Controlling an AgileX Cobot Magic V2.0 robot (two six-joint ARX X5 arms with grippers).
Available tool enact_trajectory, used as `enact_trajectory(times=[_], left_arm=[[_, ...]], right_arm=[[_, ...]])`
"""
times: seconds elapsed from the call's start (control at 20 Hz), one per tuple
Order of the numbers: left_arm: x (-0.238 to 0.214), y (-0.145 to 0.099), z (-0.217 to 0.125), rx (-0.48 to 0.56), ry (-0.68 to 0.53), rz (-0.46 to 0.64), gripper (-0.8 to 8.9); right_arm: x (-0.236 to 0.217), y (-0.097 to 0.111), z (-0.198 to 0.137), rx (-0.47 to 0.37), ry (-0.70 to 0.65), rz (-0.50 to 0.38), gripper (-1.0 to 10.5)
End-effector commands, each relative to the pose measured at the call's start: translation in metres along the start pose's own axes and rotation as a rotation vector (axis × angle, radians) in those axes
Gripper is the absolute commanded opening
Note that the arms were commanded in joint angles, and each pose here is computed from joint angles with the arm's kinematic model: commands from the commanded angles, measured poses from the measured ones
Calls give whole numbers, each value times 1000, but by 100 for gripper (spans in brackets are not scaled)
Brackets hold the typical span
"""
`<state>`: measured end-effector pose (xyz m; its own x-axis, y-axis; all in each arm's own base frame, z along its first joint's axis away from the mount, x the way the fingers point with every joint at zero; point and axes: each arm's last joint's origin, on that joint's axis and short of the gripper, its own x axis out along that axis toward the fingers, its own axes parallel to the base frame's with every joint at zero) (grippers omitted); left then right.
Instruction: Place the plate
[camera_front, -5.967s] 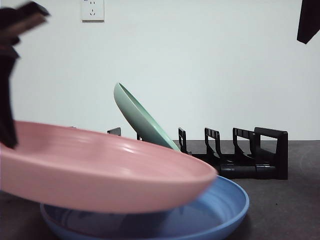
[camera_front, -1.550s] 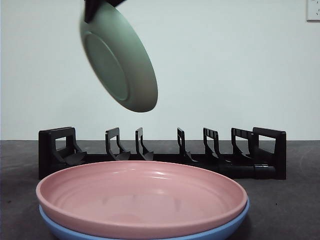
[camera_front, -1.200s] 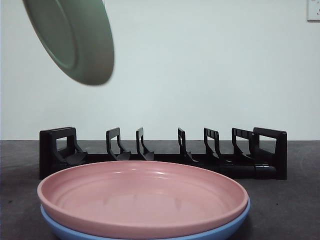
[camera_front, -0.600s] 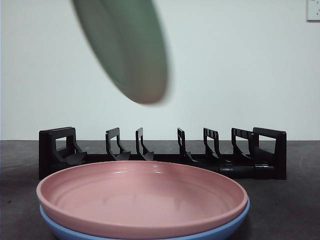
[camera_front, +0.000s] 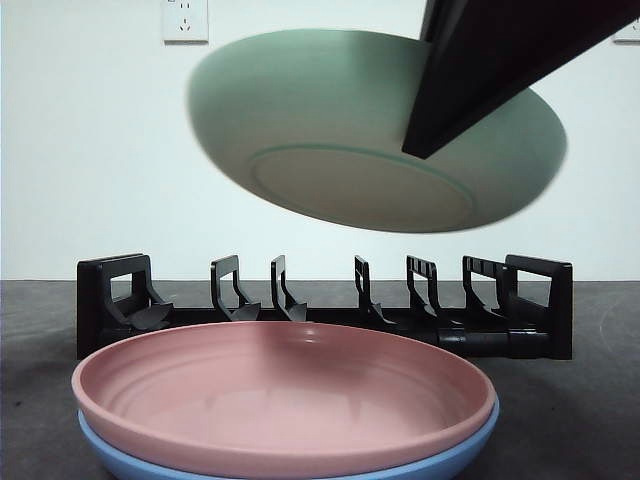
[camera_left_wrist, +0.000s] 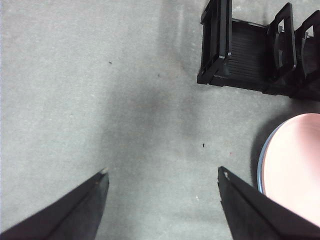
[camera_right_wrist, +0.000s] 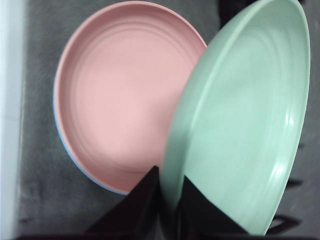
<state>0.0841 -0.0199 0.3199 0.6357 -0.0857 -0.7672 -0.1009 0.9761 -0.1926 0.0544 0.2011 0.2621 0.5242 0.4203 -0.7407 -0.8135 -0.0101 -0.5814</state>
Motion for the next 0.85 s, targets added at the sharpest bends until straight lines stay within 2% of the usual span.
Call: enact_trajectory(times=[0.05,0.3,0.85], left_arm=[[-4,-1,4,-8,-21,-2,344],[-4,-1,4,-8,-22,-2,344],[-4,-1,4,8,-22,-2,344]], right_arm=[[-1,-1,9,-126,-30,-12,18],[23,9,17,-177,25,78,19],[55,31,19,-202,102,315,19]])
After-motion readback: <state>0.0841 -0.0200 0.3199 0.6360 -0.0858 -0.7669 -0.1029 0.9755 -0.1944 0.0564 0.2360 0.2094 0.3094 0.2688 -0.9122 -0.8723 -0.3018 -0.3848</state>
